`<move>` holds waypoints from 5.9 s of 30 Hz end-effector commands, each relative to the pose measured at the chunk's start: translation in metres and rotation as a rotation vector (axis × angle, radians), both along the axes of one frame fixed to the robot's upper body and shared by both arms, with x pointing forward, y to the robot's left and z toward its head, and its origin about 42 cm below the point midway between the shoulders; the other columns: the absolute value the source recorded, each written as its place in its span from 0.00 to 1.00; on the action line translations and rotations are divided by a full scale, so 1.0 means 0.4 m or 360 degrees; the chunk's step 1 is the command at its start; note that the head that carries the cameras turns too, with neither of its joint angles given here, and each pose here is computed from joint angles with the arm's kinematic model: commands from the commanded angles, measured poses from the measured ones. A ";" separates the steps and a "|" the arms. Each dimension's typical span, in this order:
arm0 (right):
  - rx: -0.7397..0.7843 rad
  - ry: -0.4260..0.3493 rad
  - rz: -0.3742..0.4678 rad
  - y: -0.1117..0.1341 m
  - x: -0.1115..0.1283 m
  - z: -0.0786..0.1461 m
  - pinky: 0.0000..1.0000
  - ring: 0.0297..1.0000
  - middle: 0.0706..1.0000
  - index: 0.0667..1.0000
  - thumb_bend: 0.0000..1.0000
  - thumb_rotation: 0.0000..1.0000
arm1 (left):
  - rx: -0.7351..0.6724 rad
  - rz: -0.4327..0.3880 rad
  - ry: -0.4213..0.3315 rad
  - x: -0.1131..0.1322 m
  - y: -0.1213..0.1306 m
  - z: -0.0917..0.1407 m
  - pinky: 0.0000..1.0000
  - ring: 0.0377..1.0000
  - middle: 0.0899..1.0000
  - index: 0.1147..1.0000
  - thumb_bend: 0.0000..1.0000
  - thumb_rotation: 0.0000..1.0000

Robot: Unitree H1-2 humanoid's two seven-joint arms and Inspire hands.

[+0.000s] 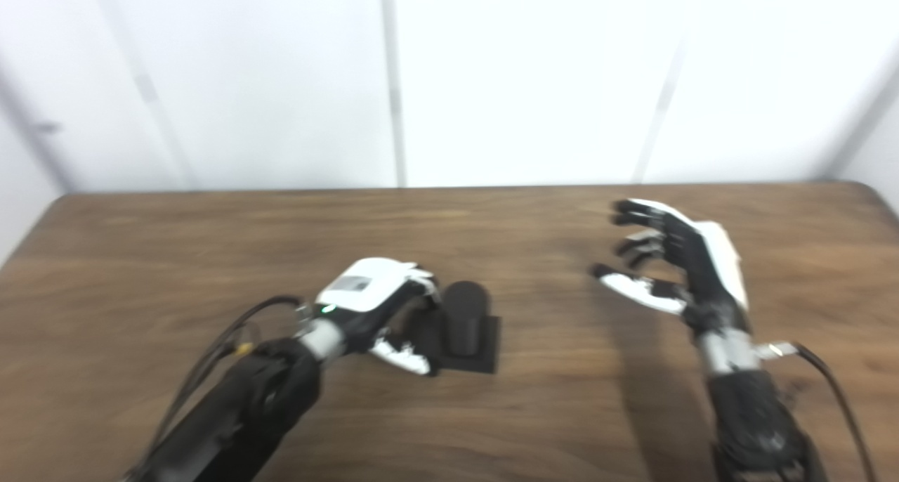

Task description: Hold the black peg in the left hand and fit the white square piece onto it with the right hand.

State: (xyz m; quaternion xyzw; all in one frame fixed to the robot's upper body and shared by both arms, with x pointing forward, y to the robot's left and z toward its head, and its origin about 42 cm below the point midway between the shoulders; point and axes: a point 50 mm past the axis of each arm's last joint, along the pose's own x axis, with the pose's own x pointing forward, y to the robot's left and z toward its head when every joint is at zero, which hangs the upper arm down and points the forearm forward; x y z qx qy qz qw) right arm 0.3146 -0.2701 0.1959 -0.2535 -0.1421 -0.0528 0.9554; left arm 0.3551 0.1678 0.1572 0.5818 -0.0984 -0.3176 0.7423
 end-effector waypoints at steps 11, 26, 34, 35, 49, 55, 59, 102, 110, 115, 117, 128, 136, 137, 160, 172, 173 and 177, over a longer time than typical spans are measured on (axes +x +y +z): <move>-0.0413 -0.0150 0.0020 -0.101 0.054 0.209 0.52 0.61 0.69 0.66 0.58 0.16 | 0.0203 -0.0154 0.0311 -0.067 0.046 -0.120 0.82 0.92 0.84 0.42 0.52 0.06; -0.1221 0.0136 -0.0153 -0.252 0.153 0.304 0.57 0.71 0.77 0.72 0.63 0.12 | 0.0163 -0.0141 0.0307 -0.081 0.086 -0.131 0.80 0.91 0.84 0.42 0.52 0.06; -0.1287 0.0419 -0.0035 -0.301 0.209 0.318 0.65 0.80 0.84 0.79 0.67 0.20 | 0.0153 -0.0143 0.0300 -0.080 0.099 -0.136 0.78 0.90 0.84 0.42 0.52 0.06; -0.1310 0.0465 -0.0020 -0.305 0.215 0.320 0.67 0.82 0.86 0.81 0.67 0.22 | 0.0152 -0.0141 0.0301 -0.081 0.099 -0.136 0.78 0.90 0.84 0.42 0.52 0.06; -0.1444 0.1069 0.0139 -0.310 0.290 0.347 0.81 1.00 1.00 0.97 1.00 0.30 | 0.0128 -0.0129 0.0322 -0.086 0.095 -0.135 0.79 0.90 0.84 0.42 0.52 0.06; -0.1477 0.1077 0.0109 -0.305 0.309 0.332 0.83 1.00 1.00 0.97 0.98 0.28 | 0.0132 -0.0130 0.0347 -0.092 0.089 -0.135 0.79 0.91 0.85 0.42 0.52 0.06; -0.1479 0.1083 0.0115 -0.301 0.320 0.316 0.83 0.99 1.00 0.97 1.00 0.31 | 0.0136 -0.0129 0.0354 -0.097 0.086 -0.134 0.79 0.91 0.85 0.42 0.52 0.06; -0.1514 0.0985 0.0066 -0.269 0.393 0.150 0.81 0.91 0.92 0.77 0.74 0.14 | 0.0103 -0.0099 0.0344 -0.115 0.091 -0.140 0.76 0.91 0.85 0.42 0.52 0.06; -0.1548 0.1015 0.0057 -0.279 0.389 0.160 0.81 0.92 0.92 0.78 0.74 0.15 | 0.0097 -0.0104 0.0348 -0.119 0.095 -0.143 0.75 0.90 0.84 0.42 0.52 0.06; -0.1558 0.1042 0.0042 -0.292 0.388 0.166 0.80 0.91 0.92 0.80 0.75 0.16 | 0.0087 -0.0103 0.0357 -0.121 0.095 -0.141 0.76 0.90 0.84 0.42 0.52 0.06; -0.1549 0.1056 0.0035 -0.295 0.386 0.166 0.82 0.92 0.93 0.81 0.75 0.16 | 0.0087 -0.0102 0.0360 -0.121 0.095 -0.140 0.77 0.90 0.84 0.42 0.52 0.06; -0.1575 0.1070 0.0015 -0.312 0.382 0.170 0.82 0.92 0.93 0.81 0.76 0.13 | 0.0071 -0.0098 0.0354 -0.123 0.100 -0.131 0.77 0.90 0.84 0.42 0.52 0.06; -0.1571 0.1075 0.0003 -0.320 0.382 0.176 0.83 0.92 0.93 0.82 0.76 0.14 | 0.0074 -0.0096 0.0354 -0.122 0.097 -0.128 0.77 0.91 0.84 0.42 0.52 0.06; -0.1571 0.1077 0.0001 -0.321 0.382 0.176 0.83 0.92 0.93 0.82 0.76 0.14 | 0.0069 -0.0095 0.0353 -0.122 0.097 -0.128 0.77 0.91 0.84 0.42 0.52 0.06; -0.1562 0.1049 0.0039 -0.325 0.375 0.151 0.78 0.89 0.89 0.68 0.75 0.13 | 0.0054 -0.0102 0.0350 -0.123 0.098 -0.126 0.75 0.91 0.84 0.42 0.52 0.06; -0.1557 0.1023 0.0036 -0.308 0.375 0.116 0.76 0.87 0.87 0.66 0.74 0.13 | 0.0054 -0.0100 0.0353 -0.121 0.091 -0.125 0.76 0.91 0.84 0.42 0.52 0.06; -0.1557 0.1024 0.0037 -0.307 0.374 0.111 0.76 0.87 0.87 0.66 0.74 0.13 | 0.0051 -0.0100 0.0352 -0.121 0.090 -0.124 0.76 0.91 0.84 0.42 0.52 0.06; -0.1546 0.1012 0.0038 -0.306 0.369 0.101 0.74 0.86 0.86 0.65 0.73 0.11 | 0.0054 -0.0099 0.0348 -0.121 0.088 -0.123 0.75 0.91 0.84 0.42 0.52 0.06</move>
